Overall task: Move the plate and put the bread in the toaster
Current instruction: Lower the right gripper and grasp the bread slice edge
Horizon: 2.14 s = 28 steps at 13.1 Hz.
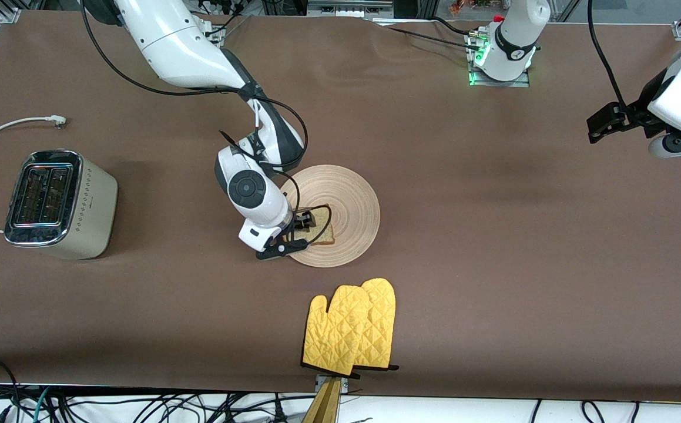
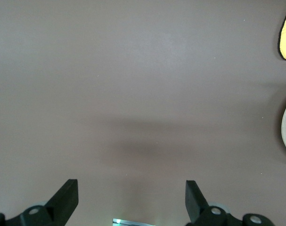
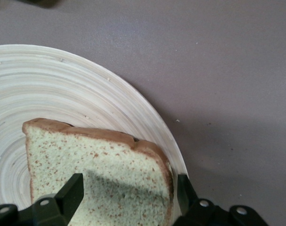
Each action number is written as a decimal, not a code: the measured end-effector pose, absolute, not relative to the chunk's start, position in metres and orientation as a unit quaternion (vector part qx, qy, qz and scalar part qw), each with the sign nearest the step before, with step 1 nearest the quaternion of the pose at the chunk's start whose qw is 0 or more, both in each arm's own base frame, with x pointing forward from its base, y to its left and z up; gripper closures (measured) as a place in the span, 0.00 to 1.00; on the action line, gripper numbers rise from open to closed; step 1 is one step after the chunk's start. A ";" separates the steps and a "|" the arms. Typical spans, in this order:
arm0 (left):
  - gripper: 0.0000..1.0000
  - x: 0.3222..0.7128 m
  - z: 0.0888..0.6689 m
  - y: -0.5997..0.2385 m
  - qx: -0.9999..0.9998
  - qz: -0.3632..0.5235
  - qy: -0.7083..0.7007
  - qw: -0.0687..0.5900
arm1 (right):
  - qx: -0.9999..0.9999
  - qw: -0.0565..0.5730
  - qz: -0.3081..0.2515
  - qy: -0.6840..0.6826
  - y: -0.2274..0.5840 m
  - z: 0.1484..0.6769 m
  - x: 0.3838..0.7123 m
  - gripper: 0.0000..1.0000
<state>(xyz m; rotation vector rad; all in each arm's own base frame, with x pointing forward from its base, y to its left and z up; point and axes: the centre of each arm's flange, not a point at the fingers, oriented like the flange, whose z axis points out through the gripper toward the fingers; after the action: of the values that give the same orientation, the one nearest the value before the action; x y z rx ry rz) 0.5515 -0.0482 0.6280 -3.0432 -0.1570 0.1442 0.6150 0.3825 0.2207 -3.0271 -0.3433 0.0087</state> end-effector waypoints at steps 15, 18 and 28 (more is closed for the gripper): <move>0.00 0.552 0.628 -0.048 -0.997 0.047 -0.052 0.045 | -0.993 0.046 0.006 -0.113 0.382 0.217 0.614 0.22; 0.00 0.552 0.628 -0.048 -0.997 0.047 -0.052 0.045 | -0.993 0.046 0.006 -0.113 0.382 0.217 0.614 0.26; 0.00 0.551 0.628 -0.050 -0.997 0.047 -0.050 0.045 | -0.992 0.045 0.008 -0.113 0.382 0.214 0.613 0.53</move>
<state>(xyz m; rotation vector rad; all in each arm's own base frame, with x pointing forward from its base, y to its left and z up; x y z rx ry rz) 0.5514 -0.0499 0.6283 -3.0435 -0.1524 0.1431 0.6127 0.3825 0.2138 -3.0319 -0.3466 0.0256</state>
